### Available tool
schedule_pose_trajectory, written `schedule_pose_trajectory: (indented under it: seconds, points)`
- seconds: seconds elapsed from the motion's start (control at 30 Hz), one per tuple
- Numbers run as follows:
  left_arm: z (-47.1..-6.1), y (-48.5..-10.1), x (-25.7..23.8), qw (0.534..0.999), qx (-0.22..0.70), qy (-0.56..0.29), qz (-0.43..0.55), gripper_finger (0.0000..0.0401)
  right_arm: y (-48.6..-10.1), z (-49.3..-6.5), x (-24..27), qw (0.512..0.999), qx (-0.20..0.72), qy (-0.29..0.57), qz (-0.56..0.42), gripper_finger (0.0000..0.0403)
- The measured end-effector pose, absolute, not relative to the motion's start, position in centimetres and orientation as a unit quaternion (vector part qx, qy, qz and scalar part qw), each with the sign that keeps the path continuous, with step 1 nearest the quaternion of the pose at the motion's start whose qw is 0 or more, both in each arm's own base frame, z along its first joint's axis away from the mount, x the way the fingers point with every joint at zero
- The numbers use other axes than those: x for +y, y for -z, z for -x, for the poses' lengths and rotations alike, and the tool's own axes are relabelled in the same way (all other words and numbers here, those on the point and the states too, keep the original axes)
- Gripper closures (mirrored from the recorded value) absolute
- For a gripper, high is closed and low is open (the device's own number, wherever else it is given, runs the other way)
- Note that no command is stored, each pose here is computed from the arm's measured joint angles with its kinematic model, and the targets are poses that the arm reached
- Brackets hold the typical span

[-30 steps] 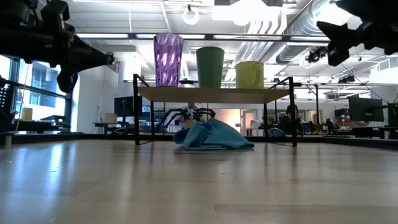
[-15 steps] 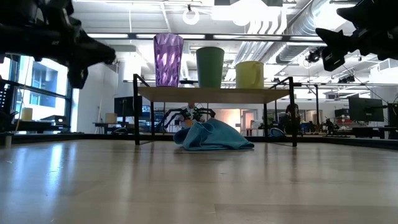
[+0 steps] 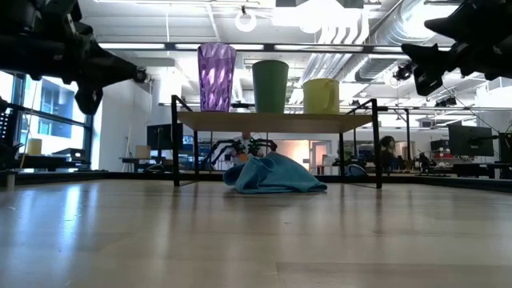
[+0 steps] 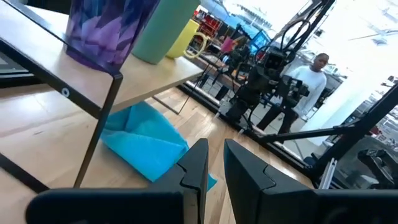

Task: Stack small to large cups/mugs on shelf
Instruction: Return to Home Position

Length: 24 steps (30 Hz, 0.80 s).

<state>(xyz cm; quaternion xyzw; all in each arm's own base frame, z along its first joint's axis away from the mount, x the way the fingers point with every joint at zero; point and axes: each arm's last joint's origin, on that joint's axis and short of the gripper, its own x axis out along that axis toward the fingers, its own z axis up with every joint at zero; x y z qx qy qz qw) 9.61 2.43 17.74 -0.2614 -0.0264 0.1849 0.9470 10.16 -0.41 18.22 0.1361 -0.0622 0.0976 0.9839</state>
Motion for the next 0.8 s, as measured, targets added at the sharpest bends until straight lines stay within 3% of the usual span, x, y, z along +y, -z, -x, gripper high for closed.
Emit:
schedule_pose_trajectory:
  seconds: [0.4,0.57,0.8]
  points:
    - [-9.1,-17.3,2.3,0.946,-0.028,-0.177,0.270,0.0359,-18.0,-10.2,-0.4,0.985,-0.051,-0.091,-0.140,0.0204]
    - [-9.5,-17.1,1.8,0.953,-0.056,-0.129,0.268,0.0359,-17.9,-10.2,-0.4,0.984,-0.047,-0.091,-0.143,0.0204]
    - [-9.7,-16.8,1.0,0.959,-0.028,-0.061,0.276,0.0359,-17.9,-10.2,-0.4,0.984,-0.045,-0.091,-0.145,0.0204]
